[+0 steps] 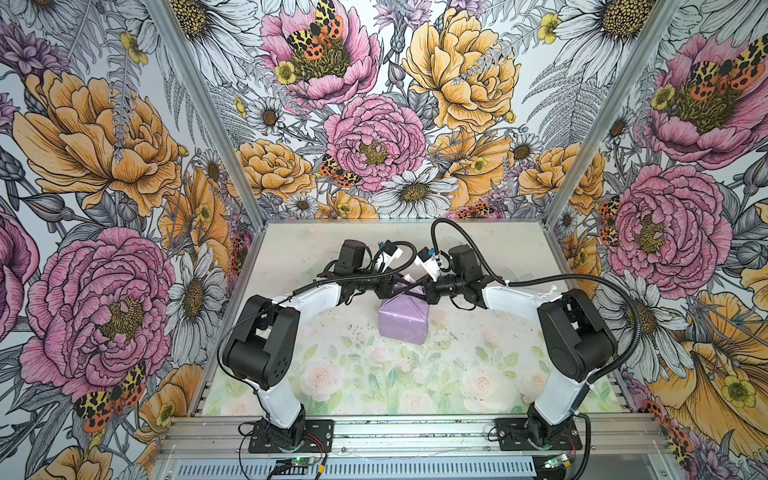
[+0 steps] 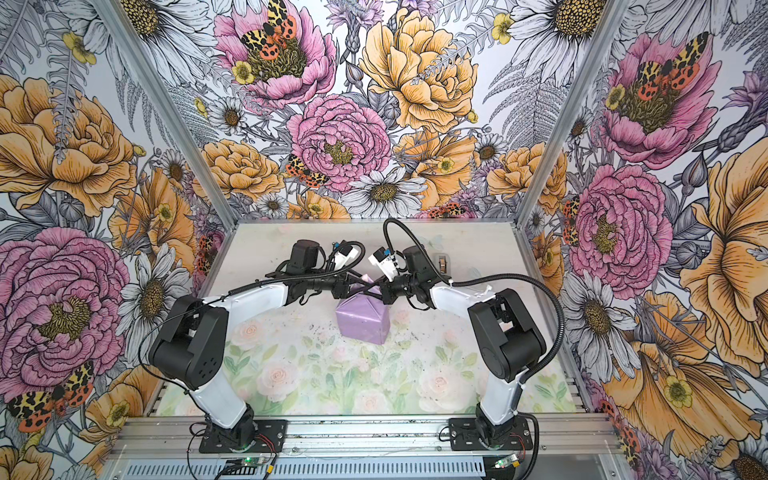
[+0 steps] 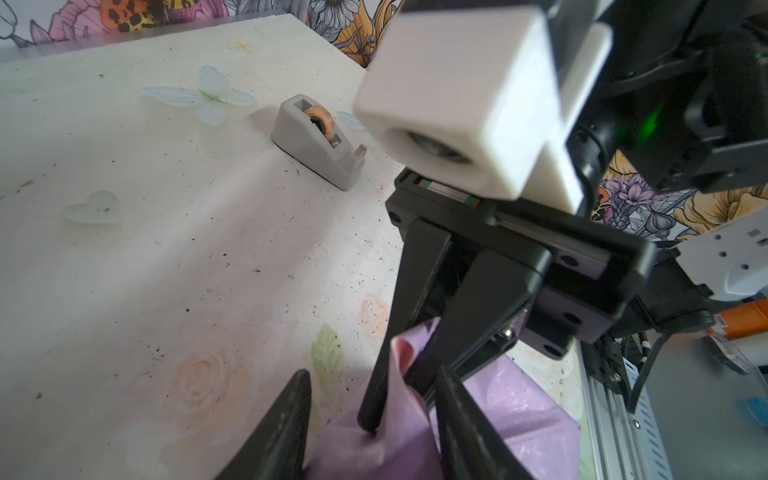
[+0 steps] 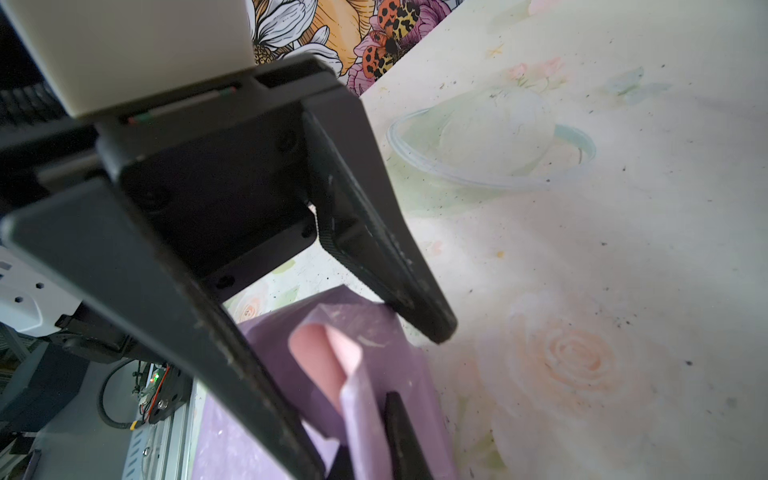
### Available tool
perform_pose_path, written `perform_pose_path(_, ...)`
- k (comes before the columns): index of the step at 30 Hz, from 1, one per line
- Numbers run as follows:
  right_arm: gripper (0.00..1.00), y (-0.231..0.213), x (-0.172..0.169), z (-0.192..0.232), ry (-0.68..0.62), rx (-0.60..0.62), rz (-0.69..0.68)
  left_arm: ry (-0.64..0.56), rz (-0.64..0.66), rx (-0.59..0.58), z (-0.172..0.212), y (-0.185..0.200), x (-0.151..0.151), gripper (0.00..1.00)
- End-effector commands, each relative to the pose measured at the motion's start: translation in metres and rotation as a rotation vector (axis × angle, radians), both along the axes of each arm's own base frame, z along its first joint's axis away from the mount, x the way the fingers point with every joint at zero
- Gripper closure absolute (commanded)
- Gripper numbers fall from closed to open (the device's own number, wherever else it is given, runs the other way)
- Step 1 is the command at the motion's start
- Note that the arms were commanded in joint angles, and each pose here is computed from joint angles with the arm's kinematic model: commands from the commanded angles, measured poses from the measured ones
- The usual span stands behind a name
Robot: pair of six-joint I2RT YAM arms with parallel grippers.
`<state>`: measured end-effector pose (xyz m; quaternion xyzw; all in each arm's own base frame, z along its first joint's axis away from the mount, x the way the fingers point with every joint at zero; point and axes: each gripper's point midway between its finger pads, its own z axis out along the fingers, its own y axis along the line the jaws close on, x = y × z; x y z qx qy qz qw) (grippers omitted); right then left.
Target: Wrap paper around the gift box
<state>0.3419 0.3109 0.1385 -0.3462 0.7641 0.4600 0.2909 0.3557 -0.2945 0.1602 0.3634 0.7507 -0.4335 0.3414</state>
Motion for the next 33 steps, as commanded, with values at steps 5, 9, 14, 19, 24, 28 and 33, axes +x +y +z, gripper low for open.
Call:
perform_pose_path(5,0.79,0.004,-0.015,-0.001,0.026,-0.002,0.064,-0.008,-0.028,0.004,-0.008,-0.012,0.002,0.68)
perform_pose_path(9,0.62,-0.001,-0.011,0.007,0.015,-0.014,0.016,-0.011,-0.018,0.012,-0.01,-0.011,0.003,0.8)
perform_pose_path(14,0.55,-0.019,-0.01,0.021,0.005,-0.029,-0.093,-0.022,0.02,0.028,-0.008,-0.007,0.004,0.92)
perform_pose_path(19,0.53,-0.045,-0.013,0.032,0.007,-0.049,-0.24,-0.032,0.077,0.045,-0.005,-0.002,0.005,0.99)
perform_pose_path(24,0.53,-0.072,-0.03,0.035,0.049,-0.074,-0.413,-0.046,0.149,0.054,0.002,0.008,0.003,1.0)
perform_pose_path(28,0.54,-0.077,-0.054,0.031,0.06,-0.099,-0.509,-0.066,0.187,0.056,0.009,0.011,-0.003,1.0)
perform_pose_path(33,0.54,-0.071,-0.057,0.046,0.01,-0.024,-0.552,-0.063,0.269,0.072,0.009,0.02,-0.004,1.0)
